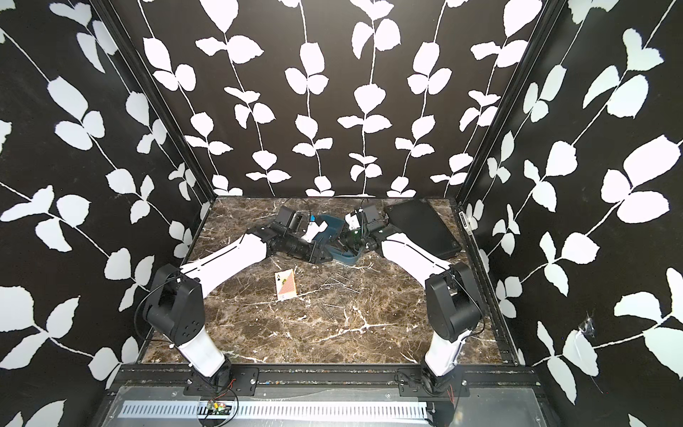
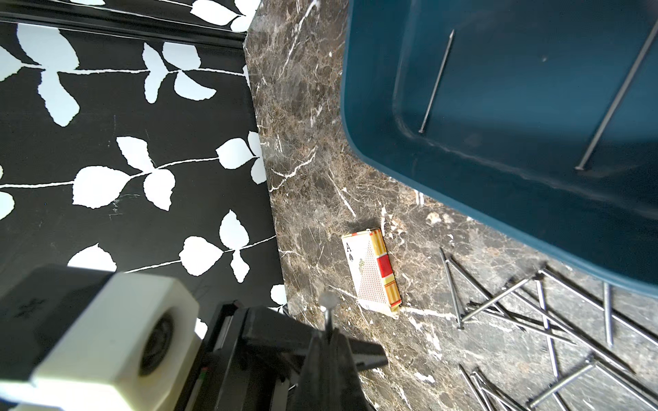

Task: Put the nails on the desktop into the storage box
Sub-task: Pick up the nail from the center of the board.

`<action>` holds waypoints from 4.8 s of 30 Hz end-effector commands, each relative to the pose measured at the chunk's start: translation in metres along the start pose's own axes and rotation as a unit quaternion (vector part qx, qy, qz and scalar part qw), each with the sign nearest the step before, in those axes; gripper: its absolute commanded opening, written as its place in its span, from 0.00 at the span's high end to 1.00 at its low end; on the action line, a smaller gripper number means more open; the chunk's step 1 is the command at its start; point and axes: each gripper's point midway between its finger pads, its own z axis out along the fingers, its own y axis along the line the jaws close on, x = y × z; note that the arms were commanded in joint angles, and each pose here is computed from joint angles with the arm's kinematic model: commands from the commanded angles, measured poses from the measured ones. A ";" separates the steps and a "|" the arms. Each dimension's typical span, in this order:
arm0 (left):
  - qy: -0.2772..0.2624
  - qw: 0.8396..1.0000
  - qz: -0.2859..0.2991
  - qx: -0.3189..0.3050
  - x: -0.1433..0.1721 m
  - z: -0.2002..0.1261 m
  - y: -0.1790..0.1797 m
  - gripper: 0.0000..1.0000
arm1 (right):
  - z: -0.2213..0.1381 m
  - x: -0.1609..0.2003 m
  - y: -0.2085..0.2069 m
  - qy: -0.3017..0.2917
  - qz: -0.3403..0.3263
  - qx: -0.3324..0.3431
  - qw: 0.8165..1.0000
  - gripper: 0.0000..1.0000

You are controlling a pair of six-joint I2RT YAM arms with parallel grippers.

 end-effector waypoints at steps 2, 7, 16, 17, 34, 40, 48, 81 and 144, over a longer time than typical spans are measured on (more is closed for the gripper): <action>-0.006 1.000 0.014 0.004 -0.008 -0.006 -0.006 0.59 | 0.001 -0.003 0.014 0.002 -0.012 -0.016 1.000 1.00; 0.000 1.000 0.017 0.006 -0.010 -0.005 -0.006 0.67 | 0.000 0.000 0.008 0.006 -0.019 -0.001 1.000 1.00; 0.018 0.999 0.009 0.029 -0.009 0.003 -0.007 1.00 | -0.001 0.000 0.007 0.006 -0.024 0.006 1.000 1.00; 0.022 0.999 0.007 0.033 -0.008 0.004 -0.008 1.00 | -0.001 0.000 0.006 0.007 -0.024 0.007 1.000 1.00; 0.104 0.990 0.000 0.090 0.019 0.000 -0.019 1.00 | -0.080 0.016 -0.039 -0.039 -0.480 0.162 0.861 0.44; 0.139 0.982 -0.010 0.124 0.029 -0.005 -0.030 1.00 | -0.085 0.041 -0.026 -0.079 -0.736 0.118 0.662 0.36; 0.181 0.974 -0.019 0.135 0.049 -0.015 -0.035 1.00 | -0.068 0.047 -0.016 -0.019 -0.814 0.100 0.572 0.35; 0.201 0.965 -0.027 0.169 0.076 -0.030 -0.054 1.00 | 0.008 0.071 -0.045 0.155 -0.880 0.075 0.443 0.48; -0.052 0.996 -0.071 0.011 0.002 -0.118 0.033 0.01 | -0.021 -0.007 -0.048 -0.042 -0.542 0.212 0.812 1.00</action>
